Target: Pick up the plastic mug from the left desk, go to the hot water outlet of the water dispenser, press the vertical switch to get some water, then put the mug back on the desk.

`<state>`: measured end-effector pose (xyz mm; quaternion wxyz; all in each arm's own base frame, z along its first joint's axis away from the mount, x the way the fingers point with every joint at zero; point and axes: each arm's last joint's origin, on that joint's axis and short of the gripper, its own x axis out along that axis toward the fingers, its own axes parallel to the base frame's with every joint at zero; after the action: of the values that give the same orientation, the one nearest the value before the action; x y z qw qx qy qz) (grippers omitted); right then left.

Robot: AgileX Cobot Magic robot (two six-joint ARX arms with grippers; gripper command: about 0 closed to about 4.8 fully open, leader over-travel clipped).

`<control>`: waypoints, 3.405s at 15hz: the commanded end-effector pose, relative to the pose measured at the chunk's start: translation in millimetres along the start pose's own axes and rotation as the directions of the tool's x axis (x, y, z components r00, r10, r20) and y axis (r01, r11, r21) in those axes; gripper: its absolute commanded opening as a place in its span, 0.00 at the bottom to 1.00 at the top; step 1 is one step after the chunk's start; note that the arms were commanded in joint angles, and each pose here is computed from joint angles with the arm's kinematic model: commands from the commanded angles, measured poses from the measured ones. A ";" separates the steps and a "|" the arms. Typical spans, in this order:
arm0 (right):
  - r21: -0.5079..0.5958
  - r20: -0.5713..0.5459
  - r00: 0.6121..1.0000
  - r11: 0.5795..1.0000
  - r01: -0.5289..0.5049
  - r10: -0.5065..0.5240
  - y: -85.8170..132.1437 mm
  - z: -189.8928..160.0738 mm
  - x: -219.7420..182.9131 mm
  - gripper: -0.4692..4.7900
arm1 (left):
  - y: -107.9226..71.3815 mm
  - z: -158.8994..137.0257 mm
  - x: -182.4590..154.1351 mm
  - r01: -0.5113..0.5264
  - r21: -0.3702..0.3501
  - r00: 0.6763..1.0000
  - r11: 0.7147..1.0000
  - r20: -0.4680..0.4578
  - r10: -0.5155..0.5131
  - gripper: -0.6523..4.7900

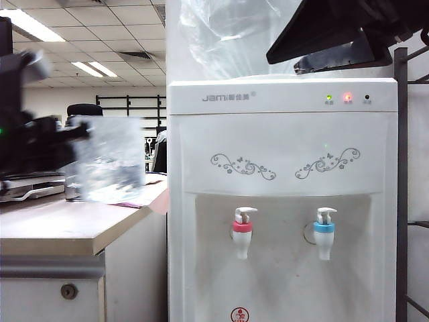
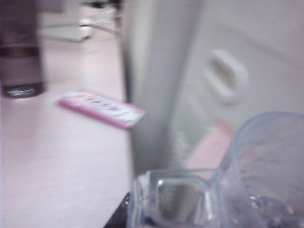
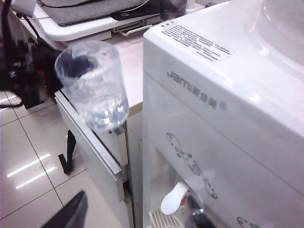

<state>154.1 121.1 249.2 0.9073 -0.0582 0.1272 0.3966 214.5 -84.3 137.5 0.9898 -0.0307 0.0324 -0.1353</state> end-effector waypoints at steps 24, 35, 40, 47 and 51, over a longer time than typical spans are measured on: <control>-0.004 0.062 0.977 0.979 0.204 -0.203 -2.0 11.4 -25.9 0.59 | -121.6 -38.1 43.9 0.617 -0.019 0.767 0.786 -0.205 -0.608 0.11; -0.026 0.039 0.978 0.978 0.207 -0.206 -2.2 9.0 -25.6 0.59 | -98.7 -88.9 59.8 0.608 -0.085 0.721 0.789 -0.358 -0.594 0.11; -0.025 0.039 0.978 0.978 0.206 -0.205 -2.1 9.0 -25.7 0.59 | -83.5 -91.4 66.6 0.500 -0.051 0.801 0.865 -0.352 -0.484 0.11; -0.025 0.039 0.978 0.979 0.204 -0.203 -2.0 9.0 -25.5 0.59 | -79.4 -101.0 65.4 0.407 -0.039 0.816 0.912 -0.434 -0.383 0.11; -0.026 0.038 0.979 0.979 0.203 -0.202 -2.0 8.9 -25.5 0.59 | -88.7 -105.6 68.7 0.350 -0.042 0.837 0.936 -0.433 -0.333 0.11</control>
<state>140.3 103.3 261.0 0.9430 -0.0793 0.1089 0.3044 247.6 -188.5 32.0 0.9129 0.0278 0.2568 -0.3161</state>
